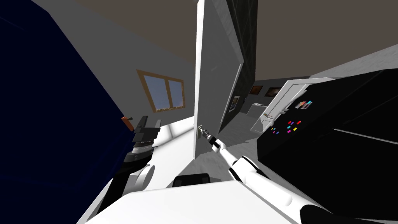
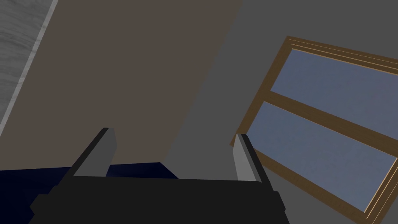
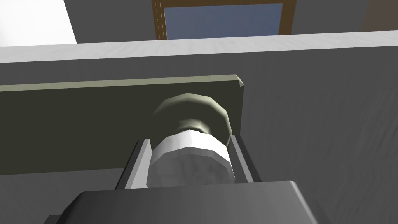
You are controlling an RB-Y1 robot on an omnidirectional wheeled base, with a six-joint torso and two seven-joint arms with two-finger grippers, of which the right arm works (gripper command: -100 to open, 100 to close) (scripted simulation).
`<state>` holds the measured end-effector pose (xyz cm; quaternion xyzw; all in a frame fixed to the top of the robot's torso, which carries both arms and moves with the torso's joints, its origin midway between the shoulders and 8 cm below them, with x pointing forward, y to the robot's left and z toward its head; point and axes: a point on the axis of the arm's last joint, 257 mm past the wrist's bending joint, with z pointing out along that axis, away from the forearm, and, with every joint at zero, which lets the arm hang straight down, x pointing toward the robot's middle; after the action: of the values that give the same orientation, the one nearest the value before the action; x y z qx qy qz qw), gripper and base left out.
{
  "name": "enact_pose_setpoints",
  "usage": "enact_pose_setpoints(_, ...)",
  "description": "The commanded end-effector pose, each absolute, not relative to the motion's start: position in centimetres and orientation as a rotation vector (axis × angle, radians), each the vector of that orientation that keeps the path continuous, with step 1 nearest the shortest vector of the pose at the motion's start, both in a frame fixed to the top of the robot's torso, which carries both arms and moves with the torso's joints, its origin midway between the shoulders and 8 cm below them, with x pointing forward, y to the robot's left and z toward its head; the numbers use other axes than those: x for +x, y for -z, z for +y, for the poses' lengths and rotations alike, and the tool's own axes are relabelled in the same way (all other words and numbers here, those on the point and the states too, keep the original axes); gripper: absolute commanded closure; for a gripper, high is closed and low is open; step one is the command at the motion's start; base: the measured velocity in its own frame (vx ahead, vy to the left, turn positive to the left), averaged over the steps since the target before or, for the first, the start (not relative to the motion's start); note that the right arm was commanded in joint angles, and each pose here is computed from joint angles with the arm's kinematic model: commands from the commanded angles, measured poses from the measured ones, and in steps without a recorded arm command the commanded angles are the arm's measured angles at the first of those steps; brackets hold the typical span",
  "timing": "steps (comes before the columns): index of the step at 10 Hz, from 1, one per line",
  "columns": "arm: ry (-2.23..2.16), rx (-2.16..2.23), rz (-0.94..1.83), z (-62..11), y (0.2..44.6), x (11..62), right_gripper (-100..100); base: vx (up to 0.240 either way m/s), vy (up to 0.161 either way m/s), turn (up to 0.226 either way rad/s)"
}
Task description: Push the door open
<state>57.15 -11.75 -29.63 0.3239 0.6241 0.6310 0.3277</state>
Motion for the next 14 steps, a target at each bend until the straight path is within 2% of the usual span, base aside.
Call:
enact_pose_setpoints(1,-1.644,0.849,1.614,-12.1,29.1,57.7,100,0.139,0.133,-0.032)
enact_pose_setpoints(5,-1.609,0.875,1.569,-13.1,28.8,58.5,100,0.142,0.134,-0.007)
enact_pose_setpoints(14,-1.505,0.961,1.459,-16.2,28.4,60.5,100,0.104,0.096,-0.015)
